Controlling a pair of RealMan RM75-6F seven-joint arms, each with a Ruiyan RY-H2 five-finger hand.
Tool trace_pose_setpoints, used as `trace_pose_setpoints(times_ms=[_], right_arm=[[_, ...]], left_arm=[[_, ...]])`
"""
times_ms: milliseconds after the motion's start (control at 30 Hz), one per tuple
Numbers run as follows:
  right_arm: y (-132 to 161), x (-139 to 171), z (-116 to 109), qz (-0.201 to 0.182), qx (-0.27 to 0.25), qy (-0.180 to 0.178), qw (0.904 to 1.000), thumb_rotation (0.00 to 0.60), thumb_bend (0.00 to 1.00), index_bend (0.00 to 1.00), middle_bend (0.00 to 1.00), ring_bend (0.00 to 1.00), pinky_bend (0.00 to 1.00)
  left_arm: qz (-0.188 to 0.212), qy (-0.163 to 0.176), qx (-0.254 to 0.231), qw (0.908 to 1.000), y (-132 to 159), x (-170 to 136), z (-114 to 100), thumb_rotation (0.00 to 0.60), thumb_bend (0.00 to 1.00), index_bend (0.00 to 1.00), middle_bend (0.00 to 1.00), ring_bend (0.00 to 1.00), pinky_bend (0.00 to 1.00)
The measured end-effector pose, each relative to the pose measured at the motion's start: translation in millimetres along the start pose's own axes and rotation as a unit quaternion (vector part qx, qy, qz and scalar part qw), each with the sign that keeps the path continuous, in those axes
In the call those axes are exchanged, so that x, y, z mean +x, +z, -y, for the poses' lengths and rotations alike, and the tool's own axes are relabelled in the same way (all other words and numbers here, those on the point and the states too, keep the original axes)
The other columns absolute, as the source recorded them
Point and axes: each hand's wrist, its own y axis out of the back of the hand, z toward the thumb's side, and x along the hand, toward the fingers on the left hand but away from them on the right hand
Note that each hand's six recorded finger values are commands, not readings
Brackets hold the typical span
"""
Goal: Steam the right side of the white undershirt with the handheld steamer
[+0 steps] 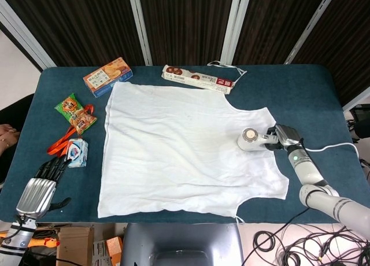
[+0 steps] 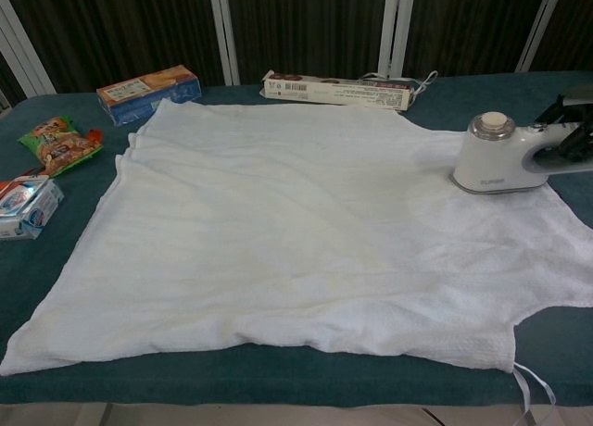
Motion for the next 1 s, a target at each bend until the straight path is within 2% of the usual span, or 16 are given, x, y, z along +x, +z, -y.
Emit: trace_pose_setpoints(times_ms=[133, 333, 533, 767, 867, 1000], right_arm=[[-5, 2, -3, 0.002, -0.003, -0.008, 1.0000, 0.600, 0.69, 1.00, 0.95, 0.97, 1.00], [-22, 30, -1, -0.014, -0.010, -0.011, 0.9998, 0.600, 0.69, 1.00, 0.95, 0.97, 1.00], [-58, 56, 4, -0.008, -0.020, -0.017, 0.9996, 0.600, 0.69, 1.00, 0.95, 0.96, 1.00], [-112, 65, 3, 0.033, -0.030, -0.033, 0.9984, 0.600, 0.69, 0.99, 0.95, 0.89, 1.00], [-117, 63, 6, 0.029, -0.040, -0.037, 0.9981, 0.600, 0.69, 0.97, 0.94, 0.87, 1.00], [-110, 60, 13, 0.009, -0.055, -0.038, 0.9977, 0.600, 0.69, 0.96, 0.93, 0.86, 1.00]], left_arm=[[-0.001, 0.001, -0.001, 1.0000, -1, -1, -1, 0.600, 0.01, 0.00, 0.00, 0.00, 0.13], [0.003, 0.001, -0.001, 1.0000, 1, -2, 0, 0.600, 0.01, 0.00, 0.00, 0.00, 0.13], [0.010, -0.002, -0.002, 0.9999, 4, -2, 1, 0.600, 0.01, 0.00, 0.00, 0.00, 0.13], [0.014, -0.001, -0.004, 0.9999, 5, -2, 1, 0.600, 0.01, 0.00, 0.00, 0.00, 0.13], [0.014, -0.002, -0.003, 0.9999, 5, -2, 1, 0.600, 0.01, 0.00, 0.00, 0.00, 0.13], [0.013, -0.002, -0.003, 0.9999, 5, -2, 1, 0.600, 0.01, 0.00, 0.00, 0.00, 0.13]])
